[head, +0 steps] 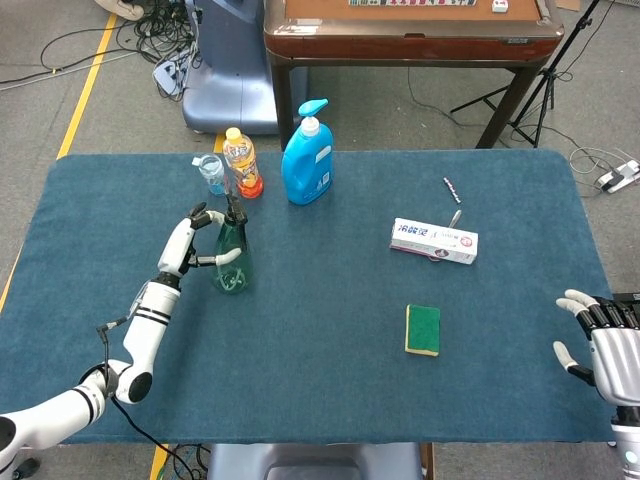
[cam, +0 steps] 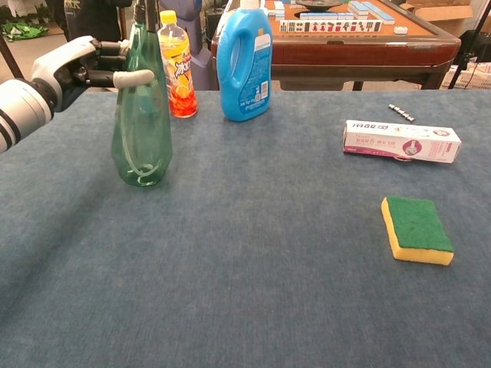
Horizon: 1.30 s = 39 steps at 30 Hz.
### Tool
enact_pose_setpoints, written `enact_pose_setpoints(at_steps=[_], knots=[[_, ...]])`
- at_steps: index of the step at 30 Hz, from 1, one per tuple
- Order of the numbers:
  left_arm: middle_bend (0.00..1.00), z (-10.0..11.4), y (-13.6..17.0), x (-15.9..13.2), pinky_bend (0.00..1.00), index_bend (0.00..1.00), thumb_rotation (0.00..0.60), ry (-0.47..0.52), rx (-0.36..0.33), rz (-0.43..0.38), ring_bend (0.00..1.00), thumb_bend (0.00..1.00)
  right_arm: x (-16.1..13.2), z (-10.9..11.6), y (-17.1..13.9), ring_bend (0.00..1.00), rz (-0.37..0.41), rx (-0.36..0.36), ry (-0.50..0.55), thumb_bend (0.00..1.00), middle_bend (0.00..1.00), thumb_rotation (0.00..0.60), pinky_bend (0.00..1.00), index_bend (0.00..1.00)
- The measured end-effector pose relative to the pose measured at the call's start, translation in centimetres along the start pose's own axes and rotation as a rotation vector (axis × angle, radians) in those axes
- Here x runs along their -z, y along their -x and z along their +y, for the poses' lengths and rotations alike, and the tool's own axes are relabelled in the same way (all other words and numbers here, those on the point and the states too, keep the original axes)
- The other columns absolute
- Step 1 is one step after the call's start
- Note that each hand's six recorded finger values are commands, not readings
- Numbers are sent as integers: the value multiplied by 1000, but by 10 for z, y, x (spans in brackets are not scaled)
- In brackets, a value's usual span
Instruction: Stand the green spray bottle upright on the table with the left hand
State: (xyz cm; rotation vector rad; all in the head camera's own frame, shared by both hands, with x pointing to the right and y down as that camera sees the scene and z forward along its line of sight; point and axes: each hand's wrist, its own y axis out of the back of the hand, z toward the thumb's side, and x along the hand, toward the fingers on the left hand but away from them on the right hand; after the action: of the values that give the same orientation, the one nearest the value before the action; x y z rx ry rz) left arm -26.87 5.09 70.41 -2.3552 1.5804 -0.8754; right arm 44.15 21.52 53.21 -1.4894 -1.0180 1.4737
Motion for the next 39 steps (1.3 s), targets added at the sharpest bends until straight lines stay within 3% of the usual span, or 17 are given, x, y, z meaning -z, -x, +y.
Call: enact_pose_setpoints(at_steps=[6,12,17,30,39], knots=[[472,-1,2,11,0,443,598,-19,14,11,232,242,0,0,0,193,1,0,0,270,242,600,217,288],[471,8,5,14,0,436,525,-36,12,14,230,241,-1,0,0,193,2,-2,0,270,241,600,217,288],[448,15,13,17,0,415,374,-71,30,12,210,242,-2,0,0,193,5,0,1,270,241,600,218,288],[360,20,30,19,0,333,304,-104,57,14,145,241,-5,1,1,193,17,3,3,270,241,600,217,288],[221,21,35,20,0,180,234,-115,69,18,66,242,-5,3,0,193,16,8,3,270,241,600,218,288]])
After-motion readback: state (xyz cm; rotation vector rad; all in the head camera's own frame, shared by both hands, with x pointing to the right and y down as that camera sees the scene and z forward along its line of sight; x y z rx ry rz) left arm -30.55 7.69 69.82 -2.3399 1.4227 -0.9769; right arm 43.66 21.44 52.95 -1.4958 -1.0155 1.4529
